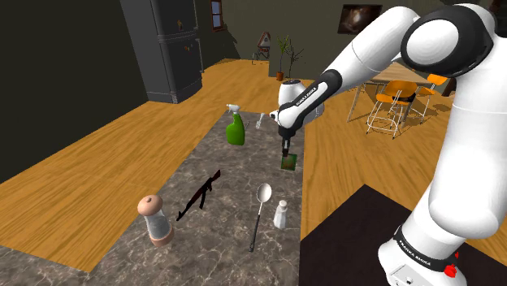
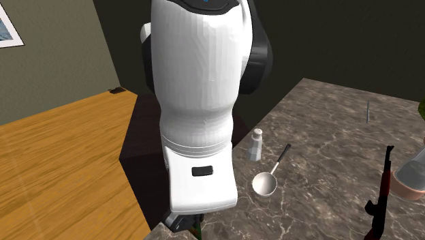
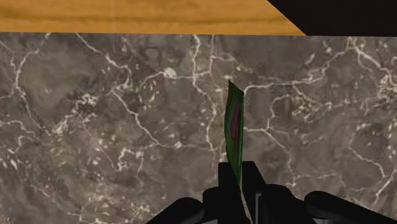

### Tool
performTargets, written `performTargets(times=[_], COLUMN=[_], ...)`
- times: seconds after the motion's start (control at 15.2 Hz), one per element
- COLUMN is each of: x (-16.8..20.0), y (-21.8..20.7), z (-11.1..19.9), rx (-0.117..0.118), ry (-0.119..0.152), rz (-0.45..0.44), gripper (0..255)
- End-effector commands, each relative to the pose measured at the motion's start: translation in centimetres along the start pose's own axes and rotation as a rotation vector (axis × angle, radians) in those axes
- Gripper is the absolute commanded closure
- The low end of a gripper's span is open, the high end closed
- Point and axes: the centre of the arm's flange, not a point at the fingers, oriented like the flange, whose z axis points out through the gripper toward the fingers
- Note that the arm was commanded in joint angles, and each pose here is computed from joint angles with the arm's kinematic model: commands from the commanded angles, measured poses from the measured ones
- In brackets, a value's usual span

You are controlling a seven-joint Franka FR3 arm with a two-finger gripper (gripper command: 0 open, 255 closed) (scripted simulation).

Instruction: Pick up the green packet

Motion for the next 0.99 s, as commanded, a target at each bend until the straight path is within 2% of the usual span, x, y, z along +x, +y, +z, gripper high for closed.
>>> performTargets(times=[0.0,0.13,0.92], x=[0.0,0.0,-0.2], y=[0.0,0.0,0.4], z=[0.0,0.0,-6.4], rx=[0.0,0.0,0.0], ry=[0.0,0.0,0.0], rz=[0.0,0.0,0.0], gripper=[255,255,255])
